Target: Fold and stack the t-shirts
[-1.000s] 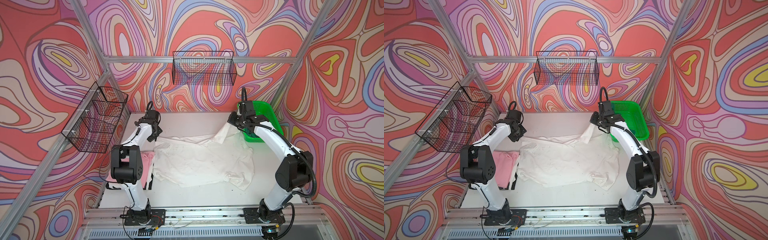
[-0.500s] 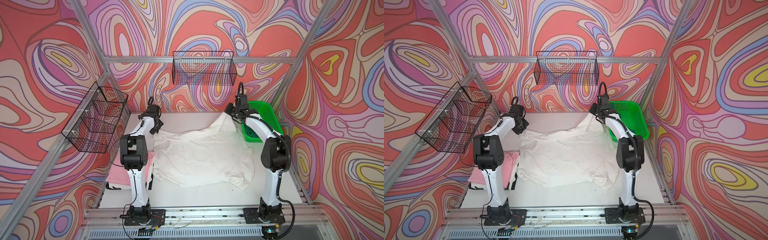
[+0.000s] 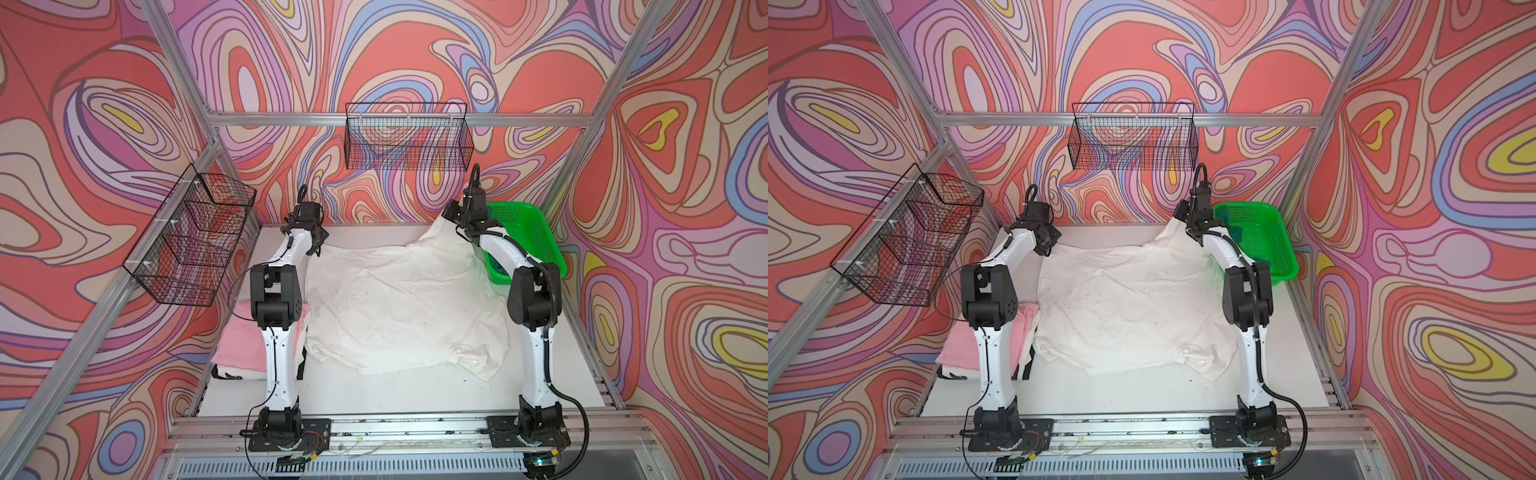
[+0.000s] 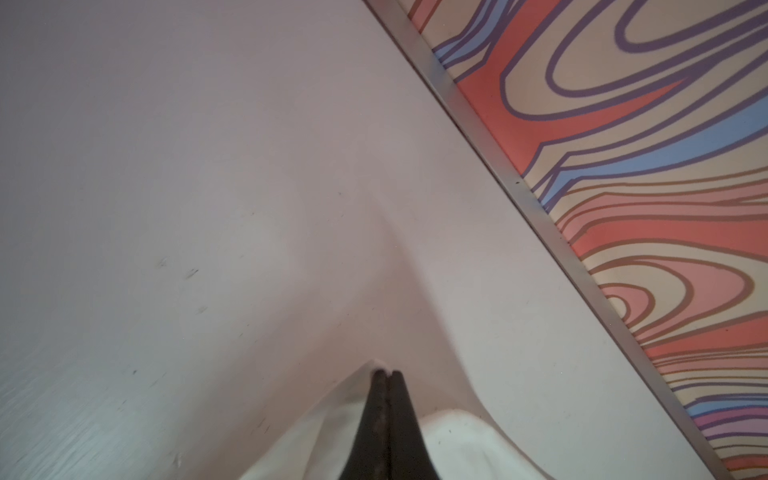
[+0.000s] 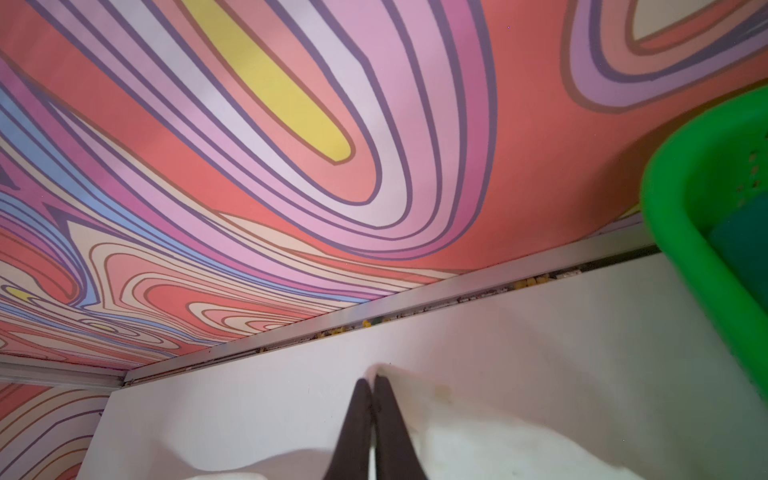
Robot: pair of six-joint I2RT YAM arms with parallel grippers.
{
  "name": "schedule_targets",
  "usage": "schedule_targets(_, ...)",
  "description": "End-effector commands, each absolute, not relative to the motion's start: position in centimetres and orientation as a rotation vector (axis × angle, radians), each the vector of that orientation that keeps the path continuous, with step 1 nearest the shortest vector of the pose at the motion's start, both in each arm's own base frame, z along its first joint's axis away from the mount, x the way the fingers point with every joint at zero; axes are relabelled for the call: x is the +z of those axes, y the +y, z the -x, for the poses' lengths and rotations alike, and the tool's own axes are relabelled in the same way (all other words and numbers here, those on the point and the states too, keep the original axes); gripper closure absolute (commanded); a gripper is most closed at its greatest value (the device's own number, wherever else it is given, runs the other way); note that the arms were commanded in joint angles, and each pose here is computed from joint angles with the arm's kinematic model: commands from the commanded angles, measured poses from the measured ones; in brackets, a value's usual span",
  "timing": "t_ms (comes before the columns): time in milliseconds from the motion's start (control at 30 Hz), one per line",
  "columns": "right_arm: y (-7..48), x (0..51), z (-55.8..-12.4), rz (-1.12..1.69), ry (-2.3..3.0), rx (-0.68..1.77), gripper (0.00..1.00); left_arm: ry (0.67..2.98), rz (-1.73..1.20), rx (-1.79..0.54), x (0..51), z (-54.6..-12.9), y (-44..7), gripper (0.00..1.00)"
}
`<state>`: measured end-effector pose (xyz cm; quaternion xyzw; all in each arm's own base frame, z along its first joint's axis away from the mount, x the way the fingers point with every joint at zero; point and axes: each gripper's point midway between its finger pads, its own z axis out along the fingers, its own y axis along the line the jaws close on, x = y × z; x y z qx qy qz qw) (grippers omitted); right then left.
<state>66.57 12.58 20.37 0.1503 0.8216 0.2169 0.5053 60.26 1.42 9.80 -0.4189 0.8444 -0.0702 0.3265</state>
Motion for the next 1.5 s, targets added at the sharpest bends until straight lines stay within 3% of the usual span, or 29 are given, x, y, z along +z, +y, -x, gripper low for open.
schedule_targets(0, 12.0, 20.3, -68.2, -0.34, 1.953, 0.464, 1.0, 2.171, 1.108, -0.191, 10.0, -61.4, 2.0, 1.0)
schedule_targets(133, 11.5, 19.5, -69.3, -0.344, 1.967, 0.413, 0.98, 2.163, 1.084, -0.212, 10.7, -61.9, 1.7, 0.75)
schedule_targets(267, 11.8, 22.5, -69.5, -0.307, 1.936, 0.421, 0.77, 2.127, 1.064, -0.273, 13.2, -61.6, 1.2, 0.55)
schedule_targets(367, 11.1, 26.1, -68.5, -0.324, 1.884, 0.404, 0.49, 2.083, 1.047, -0.326, 16.0, -60.7, 0.8, 0.42)
schedule_targets(433, 10.9, 28.0, -67.5, -0.328, 1.866, 0.417, 0.41, 2.063, 1.036, -0.35, 17.6, -59.5, 0.4, 0.35)
schedule_targets(633, 9.3, 29.6, -61.8, -0.478, 1.898, 0.441, 0.39, 2.077, 1.015, -0.42, 19.5, -54.0, -2.0, 0.32)
schedule_targets(900, 6.9, 18.6, -47.4, -0.795, 2.2, 0.352, 0.32, 2.308, 1.04, -0.374, 15.7, -44.9, -6.5, 0.25)
schedule_targets(1133, 7.2, 8.9, -35.1, -0.83, 2.496, 0.239, 0.29, 2.516, 1.009, -0.377, 11.2, -36.6, -9.2, 0.26)
schedule_targets(1467, 4.6, 1.8, -25.2, -0.974, 2.669, 0.026, 0.27, 2.687, 0.958, -0.244, 6.1, -29.1, -9.1, 0.27)
